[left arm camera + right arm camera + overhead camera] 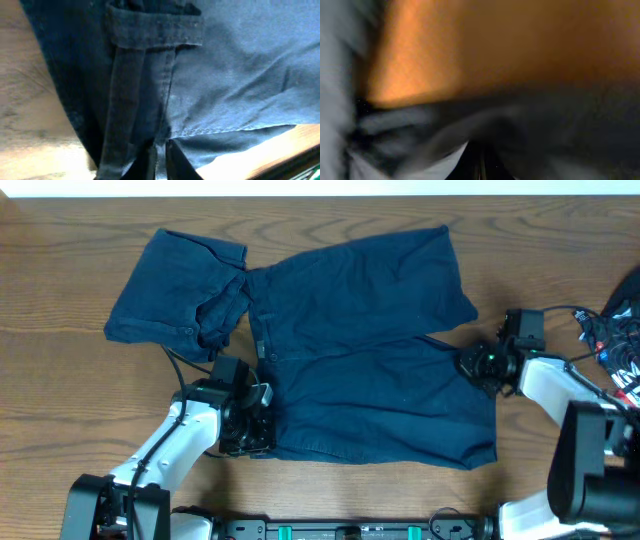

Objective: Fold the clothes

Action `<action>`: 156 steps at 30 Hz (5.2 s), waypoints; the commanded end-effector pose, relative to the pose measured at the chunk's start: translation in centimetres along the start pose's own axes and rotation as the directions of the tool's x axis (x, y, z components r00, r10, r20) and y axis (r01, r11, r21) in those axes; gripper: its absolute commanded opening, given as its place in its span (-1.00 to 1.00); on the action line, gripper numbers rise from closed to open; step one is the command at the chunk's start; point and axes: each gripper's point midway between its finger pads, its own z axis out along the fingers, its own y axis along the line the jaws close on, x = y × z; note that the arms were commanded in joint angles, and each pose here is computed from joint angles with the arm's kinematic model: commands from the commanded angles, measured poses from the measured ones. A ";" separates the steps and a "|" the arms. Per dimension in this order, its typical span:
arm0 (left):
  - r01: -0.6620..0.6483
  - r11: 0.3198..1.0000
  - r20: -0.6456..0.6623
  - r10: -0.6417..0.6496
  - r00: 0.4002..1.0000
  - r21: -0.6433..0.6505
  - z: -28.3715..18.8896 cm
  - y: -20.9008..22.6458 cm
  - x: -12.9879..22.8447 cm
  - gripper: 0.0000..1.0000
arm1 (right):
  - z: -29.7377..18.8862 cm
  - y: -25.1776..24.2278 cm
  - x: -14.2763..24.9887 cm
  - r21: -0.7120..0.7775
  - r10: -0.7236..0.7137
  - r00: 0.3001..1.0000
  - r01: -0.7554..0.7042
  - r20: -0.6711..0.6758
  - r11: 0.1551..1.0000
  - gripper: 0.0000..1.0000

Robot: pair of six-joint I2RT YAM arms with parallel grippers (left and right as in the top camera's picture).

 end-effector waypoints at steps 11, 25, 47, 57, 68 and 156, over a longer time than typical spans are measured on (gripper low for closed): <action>0.000 0.999 -0.004 -0.001 1.000 -0.037 0.2 0.7 0.1 -0.80 | 1.4 2.2 -5.2 -0.173 0.049 0.988 -0.023 0.147 0.985 -0.97; 0.014 1.000 -0.035 -0.013 0.999 0.015 0.2 -0.2 0.8 0.24 | -10.9 0.0 0.3 -0.157 -0.224 0.974 0.226 0.030 0.961 -0.43; 0.089 0.996 -0.061 -0.089 0.994 0.003 0.2 0.0 1.5 0.31 | -9.5 -12.1 13.1 0.245 0.102 0.934 -0.016 -0.344 0.969 0.07; 0.237 0.971 -0.117 -0.231 0.966 0.040 0.1 -0.9 2.5 0.49 | -6.3 -11.0 13.2 0.060 0.050 0.956 -0.034 -0.290 0.998 -0.67; 0.286 0.957 -0.120 -0.280 0.952 0.035 0.1 -1.0 2.6 0.50 | -7.8 -7.7 12.1 -0.054 -0.010 0.949 -0.007 -0.315 0.999 -0.98; -0.111 0.978 0.181 0.079 0.980 0.176 -6.1 -14.8 -2.1 -0.88 | -29.9 -0.3 1.1 0.068 -0.019 0.976 0.004 0.218 0.998 -0.97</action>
